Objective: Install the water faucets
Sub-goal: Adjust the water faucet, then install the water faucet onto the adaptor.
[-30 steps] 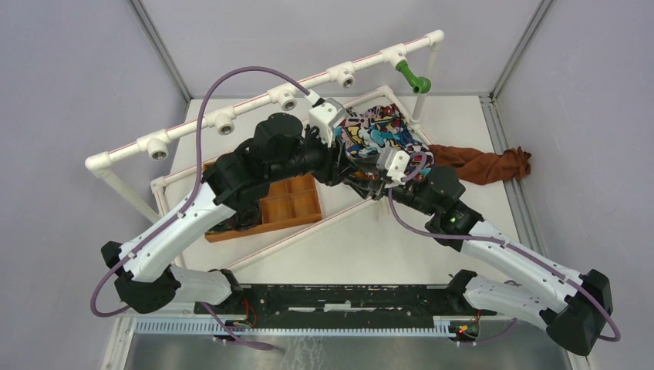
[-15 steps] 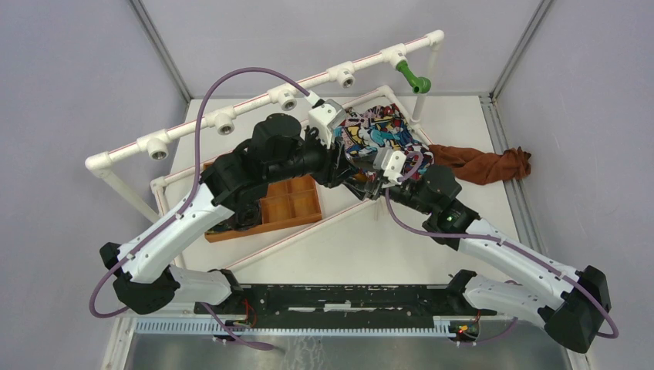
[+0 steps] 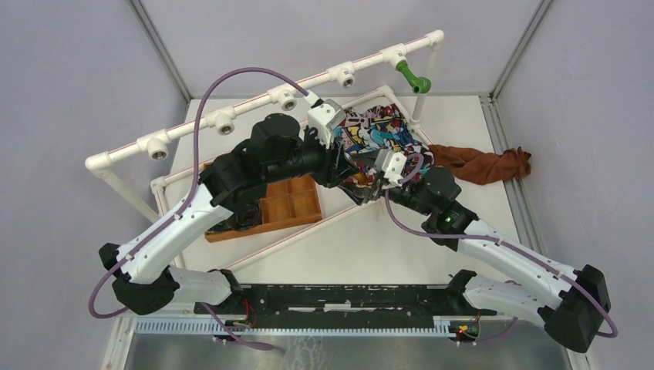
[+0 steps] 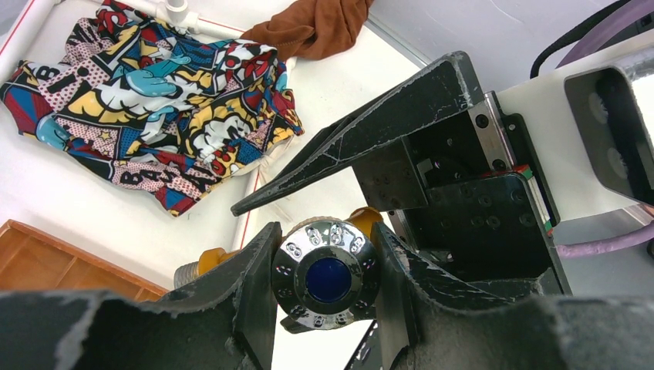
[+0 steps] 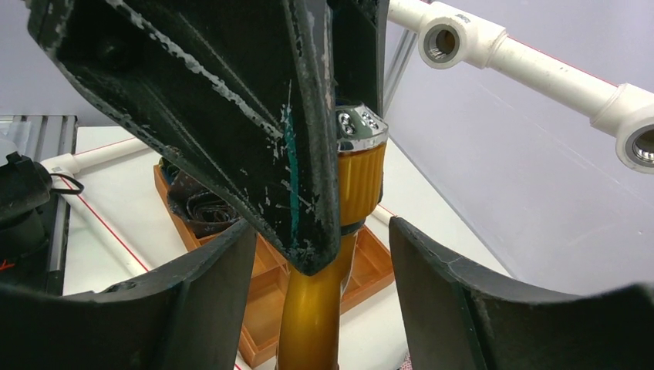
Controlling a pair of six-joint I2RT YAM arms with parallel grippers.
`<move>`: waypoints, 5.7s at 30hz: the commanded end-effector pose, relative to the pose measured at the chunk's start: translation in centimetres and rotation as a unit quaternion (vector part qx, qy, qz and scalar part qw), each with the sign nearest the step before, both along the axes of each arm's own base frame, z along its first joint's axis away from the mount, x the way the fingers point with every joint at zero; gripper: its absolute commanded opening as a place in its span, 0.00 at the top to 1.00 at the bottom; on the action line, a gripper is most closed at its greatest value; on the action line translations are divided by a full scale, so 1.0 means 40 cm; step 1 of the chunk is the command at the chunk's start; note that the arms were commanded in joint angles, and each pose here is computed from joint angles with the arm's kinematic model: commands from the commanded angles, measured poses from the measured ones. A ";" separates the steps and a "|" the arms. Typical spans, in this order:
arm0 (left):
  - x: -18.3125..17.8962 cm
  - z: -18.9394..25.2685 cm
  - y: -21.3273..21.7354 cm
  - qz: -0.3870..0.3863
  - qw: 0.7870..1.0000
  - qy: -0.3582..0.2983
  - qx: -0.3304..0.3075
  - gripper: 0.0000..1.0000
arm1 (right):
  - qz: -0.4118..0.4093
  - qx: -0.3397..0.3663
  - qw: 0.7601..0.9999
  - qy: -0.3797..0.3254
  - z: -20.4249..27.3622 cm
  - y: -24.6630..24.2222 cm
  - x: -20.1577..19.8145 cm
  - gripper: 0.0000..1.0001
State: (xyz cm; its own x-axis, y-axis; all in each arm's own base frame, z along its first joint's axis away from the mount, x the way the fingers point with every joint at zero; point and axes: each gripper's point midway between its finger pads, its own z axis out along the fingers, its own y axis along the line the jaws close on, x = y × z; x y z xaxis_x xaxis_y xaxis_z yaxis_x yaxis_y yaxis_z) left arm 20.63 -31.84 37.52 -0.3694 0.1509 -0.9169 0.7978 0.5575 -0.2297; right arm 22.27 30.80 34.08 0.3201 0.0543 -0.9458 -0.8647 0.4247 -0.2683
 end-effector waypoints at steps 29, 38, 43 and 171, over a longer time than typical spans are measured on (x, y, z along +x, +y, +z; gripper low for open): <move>-0.030 0.041 -0.004 -0.021 0.999 0.000 -0.040 0.98 | 0.018 0.062 0.998 -0.004 0.030 0.012 -0.014 0.44; -0.032 0.031 -0.003 -0.021 0.999 0.003 -0.039 0.98 | 0.019 0.064 0.998 -0.003 0.028 0.009 -0.017 0.54; -0.031 0.019 0.000 -0.018 0.999 0.004 -0.033 0.98 | 0.012 0.067 0.998 -0.002 0.024 0.003 -0.015 0.62; 0.493 0.282 0.055 0.123 0.983 -0.005 -0.134 0.05 | -0.361 -0.125 0.889 -0.252 0.165 -0.225 0.219 1.00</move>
